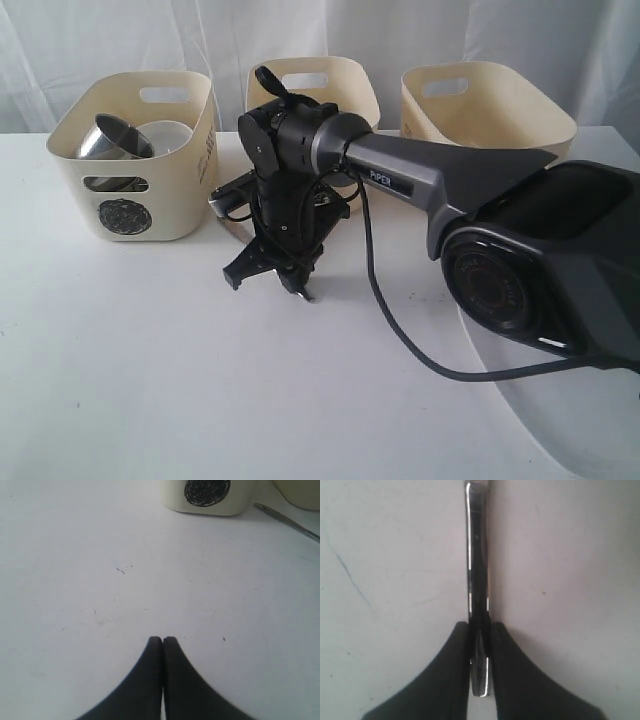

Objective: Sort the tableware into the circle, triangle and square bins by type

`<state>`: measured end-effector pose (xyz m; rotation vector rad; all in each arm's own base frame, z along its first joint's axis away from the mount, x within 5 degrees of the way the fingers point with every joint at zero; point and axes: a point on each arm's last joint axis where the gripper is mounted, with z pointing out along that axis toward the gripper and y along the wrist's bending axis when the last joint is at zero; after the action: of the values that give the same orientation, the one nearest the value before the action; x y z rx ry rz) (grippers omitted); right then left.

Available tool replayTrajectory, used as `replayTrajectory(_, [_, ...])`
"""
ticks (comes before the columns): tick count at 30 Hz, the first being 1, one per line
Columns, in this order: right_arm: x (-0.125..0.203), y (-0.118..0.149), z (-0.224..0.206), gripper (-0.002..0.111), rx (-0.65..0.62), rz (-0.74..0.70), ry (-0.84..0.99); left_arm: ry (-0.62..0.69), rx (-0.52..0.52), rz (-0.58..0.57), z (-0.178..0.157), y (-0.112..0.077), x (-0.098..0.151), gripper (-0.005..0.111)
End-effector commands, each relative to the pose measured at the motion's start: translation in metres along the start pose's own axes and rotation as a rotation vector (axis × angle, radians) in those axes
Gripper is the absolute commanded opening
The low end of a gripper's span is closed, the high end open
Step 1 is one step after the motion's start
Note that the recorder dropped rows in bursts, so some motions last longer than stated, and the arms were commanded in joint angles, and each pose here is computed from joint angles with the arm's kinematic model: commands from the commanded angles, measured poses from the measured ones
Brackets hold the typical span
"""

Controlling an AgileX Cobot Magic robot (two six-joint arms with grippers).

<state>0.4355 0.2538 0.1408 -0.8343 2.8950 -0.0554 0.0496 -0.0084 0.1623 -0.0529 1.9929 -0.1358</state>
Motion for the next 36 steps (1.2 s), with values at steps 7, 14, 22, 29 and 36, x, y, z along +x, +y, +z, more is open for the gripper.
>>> replayTrajectory(7, [-0.002,0.000,0.012,0.036,-0.011,0.006,-0.016,0.000,0.009,-0.002,0.000,0.000,0.001,0.000])
replayTrajectory(14, [-0.016,0.004,0.012,0.036,-0.048,0.025,-0.168,0.000,0.009,-0.002,0.000,0.000,0.001,0.000])
replayTrajectory(22, [-0.010,0.010,0.032,0.036,-0.144,0.078,-0.090,0.000,0.009,-0.002,0.000,0.000,0.001,0.000])
replayTrajectory(29, [-0.009,0.010,0.037,0.018,-0.147,0.051,-0.070,0.000,0.009,-0.002,0.000,0.000,0.001,0.000])
replayTrajectory(36, [-0.005,0.010,0.046,0.000,-0.137,0.049,-0.033,0.000,0.009,-0.002,0.000,0.000,0.001,0.000])
